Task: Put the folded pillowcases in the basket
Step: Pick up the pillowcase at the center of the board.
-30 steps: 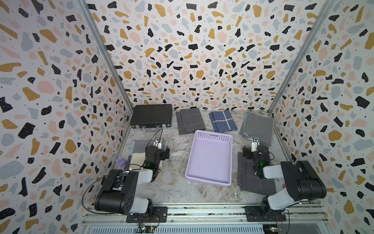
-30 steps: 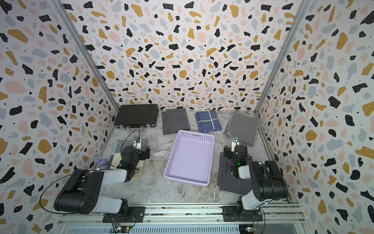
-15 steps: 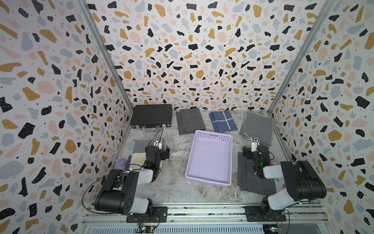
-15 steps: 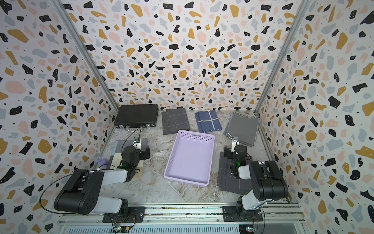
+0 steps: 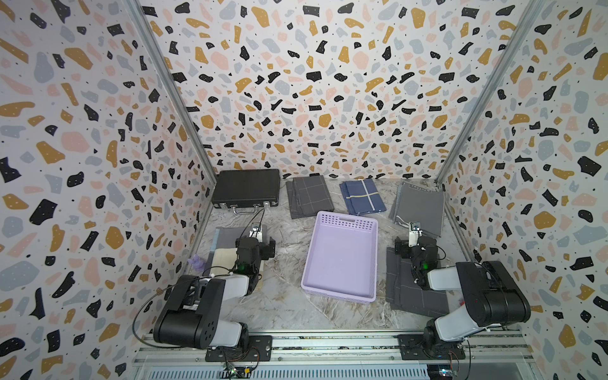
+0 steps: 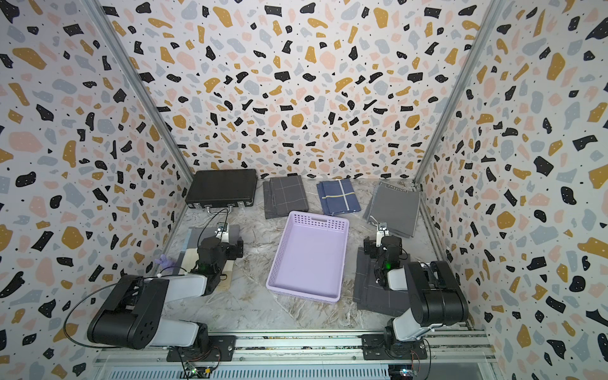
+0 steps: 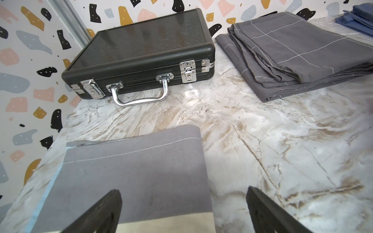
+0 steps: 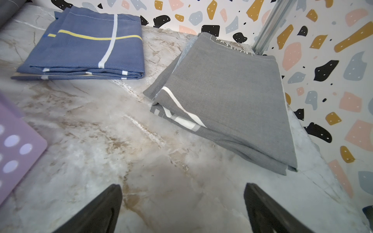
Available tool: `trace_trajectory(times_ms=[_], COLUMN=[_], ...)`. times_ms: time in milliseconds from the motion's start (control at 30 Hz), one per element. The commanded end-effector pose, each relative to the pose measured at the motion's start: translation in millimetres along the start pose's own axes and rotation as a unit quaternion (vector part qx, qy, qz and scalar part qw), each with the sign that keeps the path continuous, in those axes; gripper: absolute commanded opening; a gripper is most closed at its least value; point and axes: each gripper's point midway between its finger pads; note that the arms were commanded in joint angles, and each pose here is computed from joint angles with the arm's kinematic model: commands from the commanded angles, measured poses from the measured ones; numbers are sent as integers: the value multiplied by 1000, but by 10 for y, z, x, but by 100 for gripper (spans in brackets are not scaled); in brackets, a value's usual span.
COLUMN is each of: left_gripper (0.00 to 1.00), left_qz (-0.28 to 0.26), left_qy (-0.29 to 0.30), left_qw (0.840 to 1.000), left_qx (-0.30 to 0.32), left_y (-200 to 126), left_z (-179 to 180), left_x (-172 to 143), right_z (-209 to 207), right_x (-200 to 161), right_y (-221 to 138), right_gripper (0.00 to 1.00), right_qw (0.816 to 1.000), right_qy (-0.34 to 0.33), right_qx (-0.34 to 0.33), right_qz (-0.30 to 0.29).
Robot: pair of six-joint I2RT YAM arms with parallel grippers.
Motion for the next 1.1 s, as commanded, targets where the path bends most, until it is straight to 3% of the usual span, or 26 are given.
trace_trajectory(times_ms=[0, 67, 133, 200, 233, 333, 400, 433, 500, 533, 633, 667, 767, 833, 900, 933, 1067], left_gripper=[100, 100, 100, 100, 100, 100, 100, 100, 85, 75, 22, 15, 21, 21, 25, 32, 42], left_qz=[-28, -53, -79, -83, -68, 7, 29, 21, 2, 12, 128, 178, 294, 345, 383, 400, 463], left_qy=[-2, 20, 4, -56, -98, -217, -237, -250, -246, -251, -237, -229, -220, -224, -235, -247, -292], left_qw=[999, 998, 995, 993, 990, 972, 964, 962, 969, 968, 959, 951, 926, 906, 886, 877, 836], left_qx=[18, 39, 57, 69, 70, 94, 119, 110, 20, 15, 88, 105, 90, 106, 110, 100, 43], left_y=[-186, -402, -680, -962, -1105, -1510, -1702, -1746, -1725, -1733, -1709, -1667, -1438, -1342, -1263, -1223, -1043], left_z=[161, 194, 266, 402, 481, 703, 823, 823, 599, 583, 733, 746, 556, 524, 496, 455, 366], left_x=[545, 862, 1147, 1366, 1421, 1284, 1167, 1159, 1249, 1241, 954, 829, 550, 395, 250, 169, -123], right_z=[-148, -62, 79, 284, 358, 686, 867, 1061, 1351, 1438, 1725, 1821, 2080, 2224, 2368, 2434, 2645], right_x=[332, 527, 838, 1118, 1185, 1139, 1069, 1091, 1194, 1230, 1298, 1305, 1251, 1144, 1037, 984, 839], right_y=[-128, -205, -312, -494, -596, -817, -883, -946, -1111, -1188, -1518, -1637, -1876, -1956, -2056, -2101, -2252], right_gripper=[100, 100, 100, 100, 100, 100, 100, 91, 65, 60, 44, 42, 41, 37, 30, 27, 25], right_qw=[997, 998, 998, 1000, 997, 974, 950, 935, 905, 897, 895, 898, 897, 898, 890, 886, 873], right_qy=[7, -20, -25, 23, 77, 170, 226, 232, 237, 236, 163, 135, 80, 38, 0, -14, -44], right_qx=[-67, -63, -47, -1, 22, 113, 163, 226, 319, 337, 368, 371, 374, 366, 372, 375, 388], right_qz=[-33, -13, -20, -12, 14, 101, 140, 145, 151, 163, 191, 196, 222, 243, 263, 273, 293])
Point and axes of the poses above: each gripper's point midway between its finger pads, its own y axis out along the fingers, its own z axis along the line the jaws close on, x = y × z, and after that the axes turned 8 degrees about y, right-handed
